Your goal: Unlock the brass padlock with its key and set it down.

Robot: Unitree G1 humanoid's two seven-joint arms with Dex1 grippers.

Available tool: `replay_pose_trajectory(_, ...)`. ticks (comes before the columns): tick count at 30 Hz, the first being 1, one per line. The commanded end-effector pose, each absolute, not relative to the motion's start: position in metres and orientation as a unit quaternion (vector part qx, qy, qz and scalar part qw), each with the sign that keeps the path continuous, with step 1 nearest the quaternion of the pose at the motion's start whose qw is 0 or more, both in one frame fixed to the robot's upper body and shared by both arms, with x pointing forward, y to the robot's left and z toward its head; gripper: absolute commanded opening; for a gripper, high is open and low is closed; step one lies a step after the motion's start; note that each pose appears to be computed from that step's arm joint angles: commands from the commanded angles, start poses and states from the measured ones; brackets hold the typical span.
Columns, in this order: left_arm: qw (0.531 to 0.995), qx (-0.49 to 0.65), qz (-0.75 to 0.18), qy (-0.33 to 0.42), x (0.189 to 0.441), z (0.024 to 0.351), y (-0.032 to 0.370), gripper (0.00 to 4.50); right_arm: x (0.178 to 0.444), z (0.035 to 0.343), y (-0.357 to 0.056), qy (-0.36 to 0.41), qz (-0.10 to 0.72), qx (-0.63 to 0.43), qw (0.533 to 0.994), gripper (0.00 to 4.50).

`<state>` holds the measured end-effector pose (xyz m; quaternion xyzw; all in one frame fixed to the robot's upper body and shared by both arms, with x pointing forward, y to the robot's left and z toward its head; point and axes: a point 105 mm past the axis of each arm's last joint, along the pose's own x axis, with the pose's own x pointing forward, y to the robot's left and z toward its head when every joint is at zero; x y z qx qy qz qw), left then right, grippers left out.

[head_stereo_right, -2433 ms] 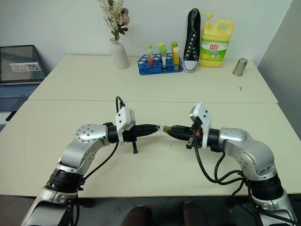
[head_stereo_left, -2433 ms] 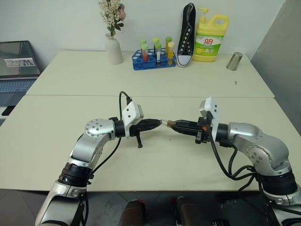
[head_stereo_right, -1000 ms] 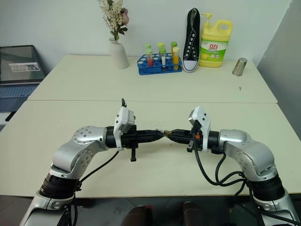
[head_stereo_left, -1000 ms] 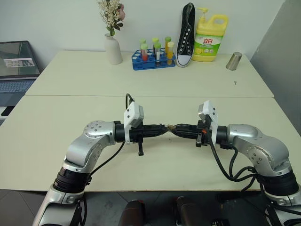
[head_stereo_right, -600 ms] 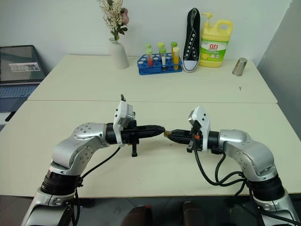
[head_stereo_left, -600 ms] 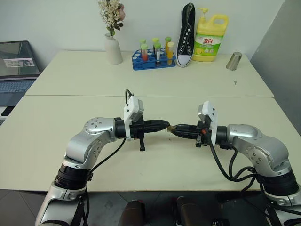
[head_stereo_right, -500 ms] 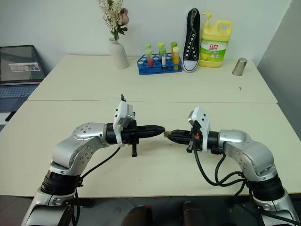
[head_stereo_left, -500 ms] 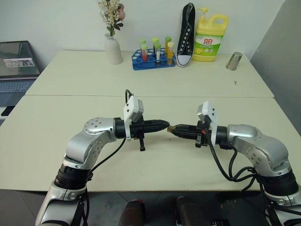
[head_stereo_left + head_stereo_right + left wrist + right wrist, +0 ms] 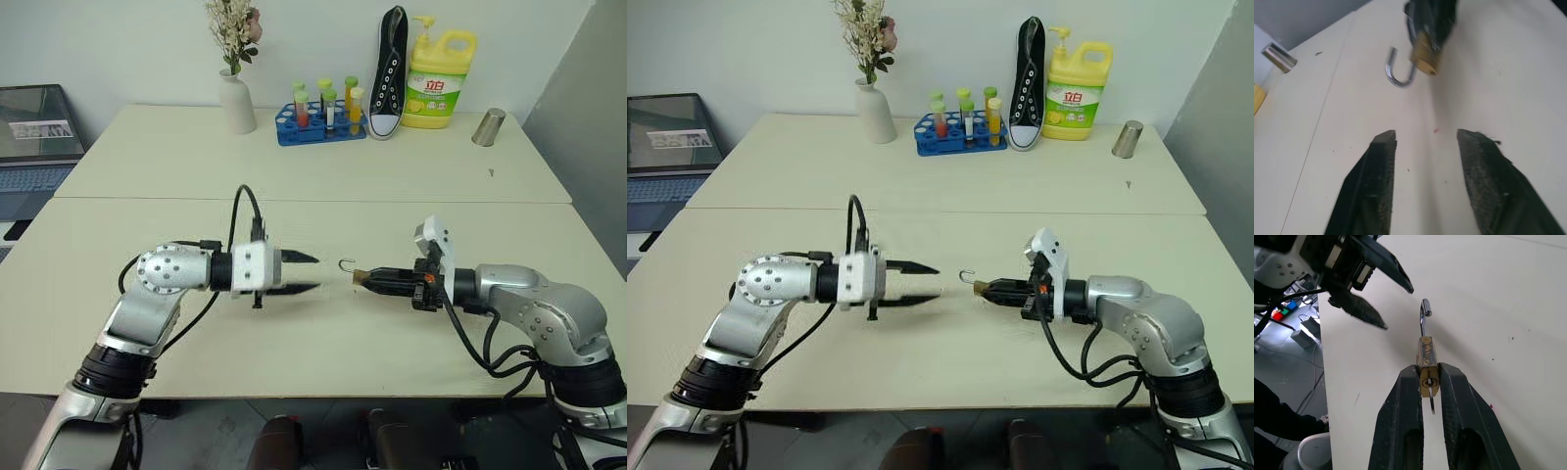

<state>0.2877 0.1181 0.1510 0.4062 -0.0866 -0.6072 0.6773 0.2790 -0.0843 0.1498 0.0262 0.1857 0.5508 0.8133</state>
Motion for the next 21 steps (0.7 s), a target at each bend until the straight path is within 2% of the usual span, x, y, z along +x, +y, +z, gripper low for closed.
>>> replay_pose_trajectory(1,0.626,0.46,-0.619,-0.119,0.28,0.144,0.117,3.14,0.279,0.149,-0.088,0.218,0.538,0.076,0.811,0.14)
replay_pose_trajectory(5,0.631,0.456,-0.613,-0.134,0.281,0.144,0.115,4.43,0.284,0.135,-0.09,0.27,0.511,0.115,0.808,0.14)
replay_pose_trajectory(15,0.661,0.406,-0.619,-0.123,0.274,0.148,0.107,4.5,0.303,0.114,-0.08,0.331,0.483,0.147,0.797,0.14)
replay_pose_trajectory(21,0.654,0.405,-0.629,-0.115,0.268,0.147,0.105,4.5,0.31,0.105,-0.082,0.361,0.463,0.161,0.793,0.14)
